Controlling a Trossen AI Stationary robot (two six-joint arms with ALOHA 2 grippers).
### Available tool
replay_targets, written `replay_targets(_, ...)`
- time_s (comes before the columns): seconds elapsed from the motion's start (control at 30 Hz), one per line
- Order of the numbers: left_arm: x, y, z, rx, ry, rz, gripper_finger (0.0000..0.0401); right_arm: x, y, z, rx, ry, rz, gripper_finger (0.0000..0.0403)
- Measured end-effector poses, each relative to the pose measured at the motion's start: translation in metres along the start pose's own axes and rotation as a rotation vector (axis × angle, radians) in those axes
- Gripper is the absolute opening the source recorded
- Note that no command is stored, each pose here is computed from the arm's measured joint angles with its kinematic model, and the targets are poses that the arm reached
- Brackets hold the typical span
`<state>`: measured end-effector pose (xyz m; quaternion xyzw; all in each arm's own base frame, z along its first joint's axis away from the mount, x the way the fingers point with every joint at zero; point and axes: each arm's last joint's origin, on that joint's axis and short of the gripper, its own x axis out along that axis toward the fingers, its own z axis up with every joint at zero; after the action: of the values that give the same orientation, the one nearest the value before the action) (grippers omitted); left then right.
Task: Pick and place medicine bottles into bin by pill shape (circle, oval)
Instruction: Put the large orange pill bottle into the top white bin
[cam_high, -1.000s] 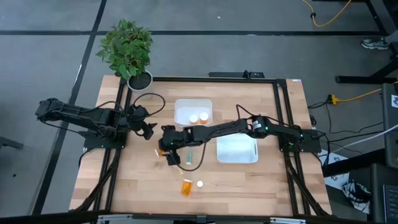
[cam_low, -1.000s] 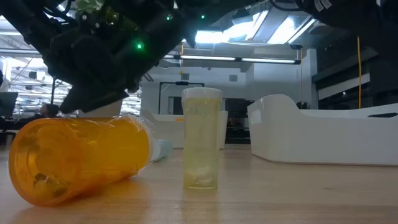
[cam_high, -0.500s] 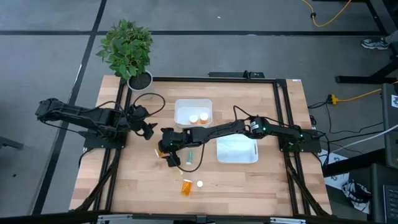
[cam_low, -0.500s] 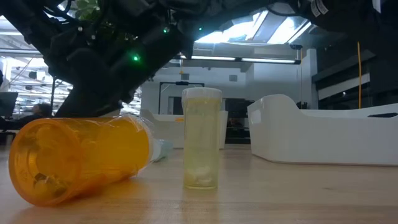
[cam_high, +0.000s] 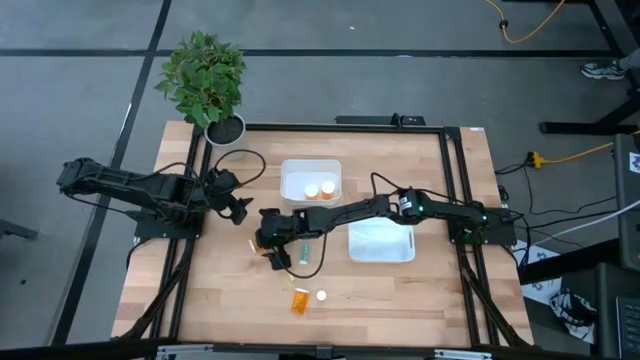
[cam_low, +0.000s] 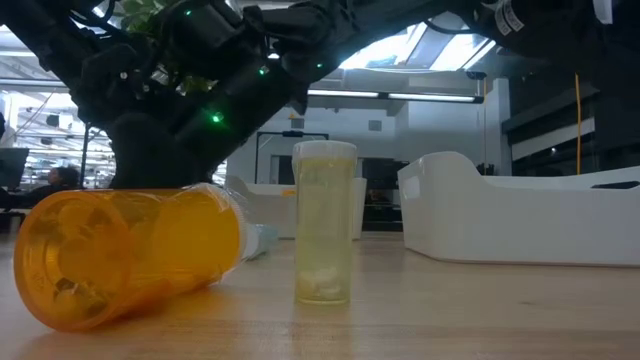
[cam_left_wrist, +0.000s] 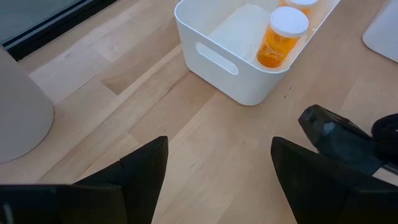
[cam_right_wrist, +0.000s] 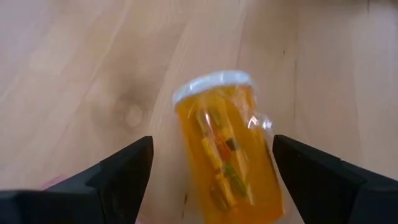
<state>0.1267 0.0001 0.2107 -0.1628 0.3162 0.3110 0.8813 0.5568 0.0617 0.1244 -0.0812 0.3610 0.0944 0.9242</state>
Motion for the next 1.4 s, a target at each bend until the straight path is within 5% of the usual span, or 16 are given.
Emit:
replay_targets(0.4, 0.000, 0.000, 0.000, 0.000, 0.000, 0.000, 0.0278, 0.001, -0.001, 0.000, 0.011, -0.010, -0.018, 0.0327)
replay_targets(0.97, 0.000, 0.000, 0.000, 0.001, 0.000, 0.000, 0.0278, 0.001, -0.001, 0.000, 0.067, -0.011, -0.021, 0.0180)
replay_targets(1.4, 0.000, 0.000, 0.000, 0.004, 0.003, 0.003, 0.0278, -0.016, 0.011, 0.017, 0.105, -0.029, -0.032, 0.0167)
